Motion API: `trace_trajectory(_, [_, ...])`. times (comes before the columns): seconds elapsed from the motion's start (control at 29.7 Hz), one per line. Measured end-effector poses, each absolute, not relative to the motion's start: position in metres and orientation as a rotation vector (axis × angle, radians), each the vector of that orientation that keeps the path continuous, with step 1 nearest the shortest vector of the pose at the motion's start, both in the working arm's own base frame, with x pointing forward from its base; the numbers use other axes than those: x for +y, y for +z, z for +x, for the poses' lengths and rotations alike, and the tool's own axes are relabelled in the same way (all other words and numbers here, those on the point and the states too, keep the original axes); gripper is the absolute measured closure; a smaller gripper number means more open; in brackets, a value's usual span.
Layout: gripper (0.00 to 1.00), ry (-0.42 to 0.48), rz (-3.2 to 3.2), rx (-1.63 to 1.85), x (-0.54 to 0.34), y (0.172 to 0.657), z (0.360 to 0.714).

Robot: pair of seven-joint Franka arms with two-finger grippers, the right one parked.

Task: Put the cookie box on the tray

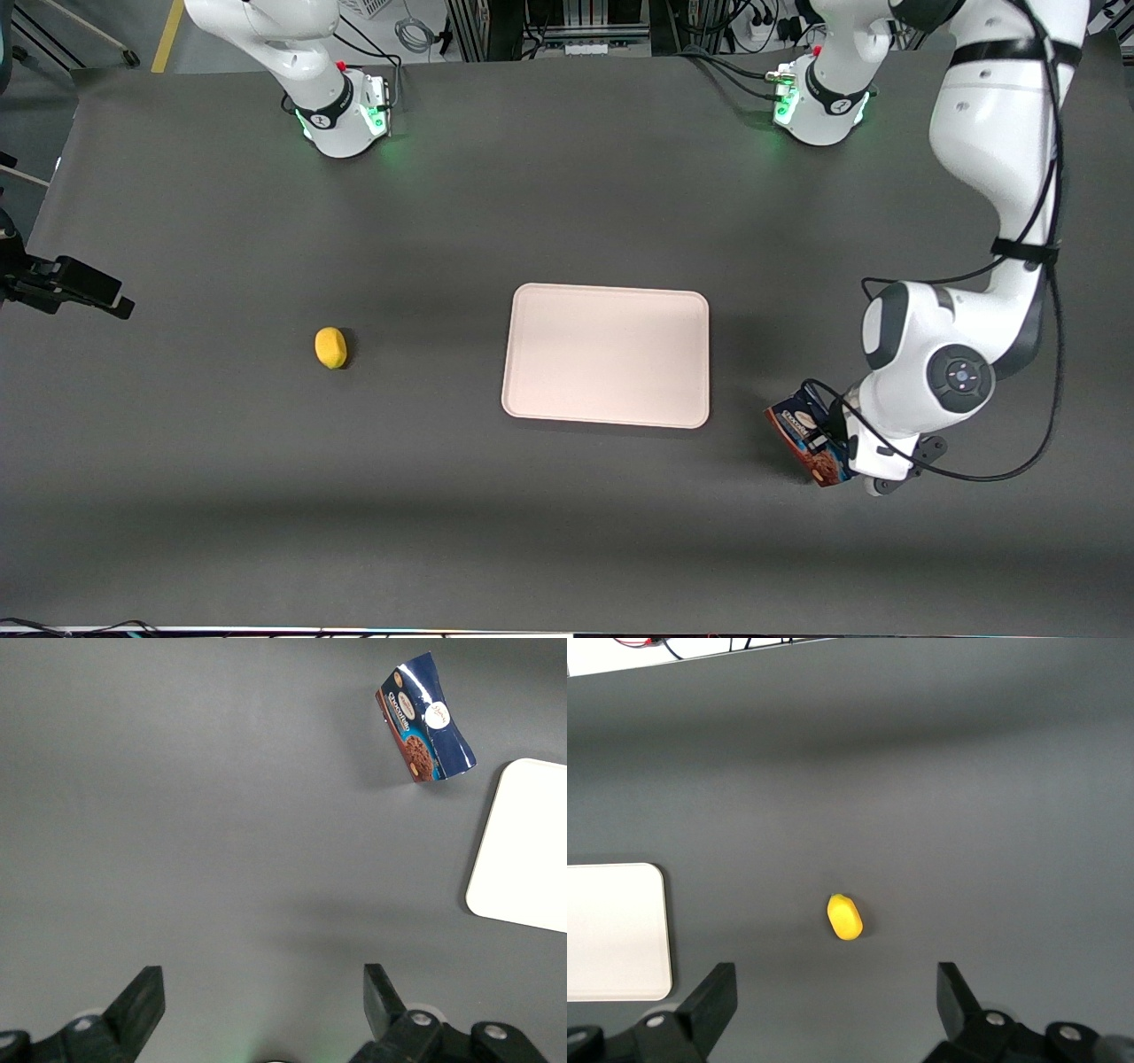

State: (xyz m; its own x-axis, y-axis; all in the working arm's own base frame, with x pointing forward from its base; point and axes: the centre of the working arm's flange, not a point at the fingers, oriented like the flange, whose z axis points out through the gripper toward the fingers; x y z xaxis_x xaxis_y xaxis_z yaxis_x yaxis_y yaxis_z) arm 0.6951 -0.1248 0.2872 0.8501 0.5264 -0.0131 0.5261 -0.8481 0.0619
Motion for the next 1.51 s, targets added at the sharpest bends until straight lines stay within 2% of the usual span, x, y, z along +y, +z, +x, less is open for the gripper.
trace_trajectory(0.24, [0.77, 0.004, 3.036, 0.729, -0.153, 0.376, 0.678])
trace_trajectory(0.4, [0.77, 0.006, 3.121, 0.514, -0.221, 0.437, 0.637])
trace_trajectory(0.54, [0.77, 0.001, 3.154, 0.333, -0.282, 0.452, 0.603])
trace_trajectory(0.64, [0.77, -0.004, 3.189, 0.21, -0.316, 0.444, 0.583])
trace_trajectory(0.77, [0.77, -0.063, 3.231, 0.105, -0.34, 0.412, 0.567])
trace_trajectory(1.08, [0.77, -0.203, 3.258, -0.007, -0.357, 0.31, 0.566])
trace_trajectory(1.25, [0.77, -0.211, 3.231, -0.028, -0.361, 0.278, 0.566])
trace_trajectory(1.41, [0.84, -0.203, 3.237, -0.057, -0.362, 0.267, 0.562])
trace_trajectory(1.51, [0.81, -0.197, 3.238, -0.064, -0.362, 0.266, 0.562])
